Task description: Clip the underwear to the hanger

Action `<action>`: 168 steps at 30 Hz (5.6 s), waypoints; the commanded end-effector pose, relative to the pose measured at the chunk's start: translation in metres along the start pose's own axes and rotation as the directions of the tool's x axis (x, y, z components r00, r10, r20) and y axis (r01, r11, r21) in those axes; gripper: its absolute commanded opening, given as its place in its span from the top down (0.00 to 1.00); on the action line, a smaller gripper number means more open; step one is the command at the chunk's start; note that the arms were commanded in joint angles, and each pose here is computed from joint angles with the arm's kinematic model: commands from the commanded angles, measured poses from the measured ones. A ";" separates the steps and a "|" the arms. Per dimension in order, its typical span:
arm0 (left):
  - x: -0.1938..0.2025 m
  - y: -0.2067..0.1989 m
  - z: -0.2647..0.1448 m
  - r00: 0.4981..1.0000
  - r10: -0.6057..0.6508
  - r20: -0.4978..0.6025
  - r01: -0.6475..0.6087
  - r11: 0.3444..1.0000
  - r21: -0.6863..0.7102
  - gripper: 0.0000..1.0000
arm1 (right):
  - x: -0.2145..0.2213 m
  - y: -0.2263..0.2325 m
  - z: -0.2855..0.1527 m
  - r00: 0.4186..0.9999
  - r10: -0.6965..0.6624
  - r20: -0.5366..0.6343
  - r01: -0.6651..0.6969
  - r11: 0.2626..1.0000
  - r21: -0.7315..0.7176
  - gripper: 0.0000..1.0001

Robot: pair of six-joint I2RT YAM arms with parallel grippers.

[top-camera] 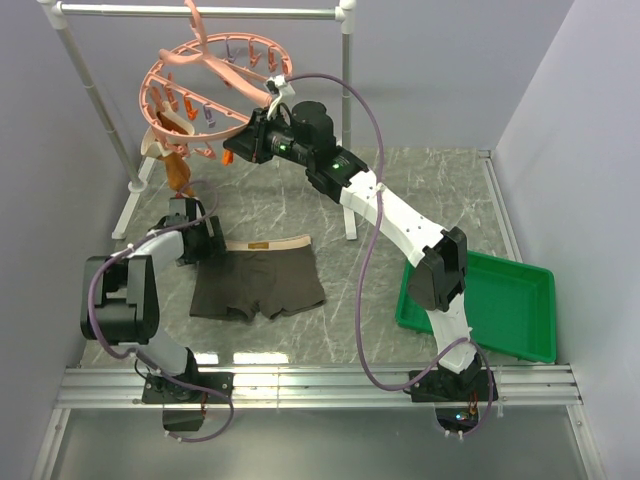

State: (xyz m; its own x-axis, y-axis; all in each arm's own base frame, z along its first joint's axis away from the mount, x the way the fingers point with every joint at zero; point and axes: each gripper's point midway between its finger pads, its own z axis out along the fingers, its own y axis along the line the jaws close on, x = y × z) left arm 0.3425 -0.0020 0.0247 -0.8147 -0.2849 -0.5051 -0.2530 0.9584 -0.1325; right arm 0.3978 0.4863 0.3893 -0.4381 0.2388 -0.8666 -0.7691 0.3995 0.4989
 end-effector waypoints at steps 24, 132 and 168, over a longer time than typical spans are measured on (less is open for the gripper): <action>-0.011 -0.052 0.029 0.987 0.162 0.018 -0.163 0.982 0.097 0.09 | -0.024 0.009 -0.010 0.996 -0.062 0.063 0.063 0.998 -0.009 1.00; -0.148 -0.160 -0.261 0.243 0.061 0.968 -0.639 0.761 0.113 1.00 | -0.016 0.005 -0.020 0.991 0.132 0.021 -0.130 0.989 -0.069 1.00; -0.162 -0.176 -0.275 0.217 0.016 0.976 -0.645 0.752 0.131 1.00 | -0.022 0.011 -0.015 0.993 0.114 0.024 -0.110 0.988 -0.111 0.64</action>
State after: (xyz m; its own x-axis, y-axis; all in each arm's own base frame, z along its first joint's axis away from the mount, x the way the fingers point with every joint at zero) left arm 0.3773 -0.1279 0.3210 0.2185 0.0093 -0.9758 0.4073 0.9078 0.0998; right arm 0.3935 0.4714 0.3858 -0.5520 0.2748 -0.7873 -0.7216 0.3158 0.6161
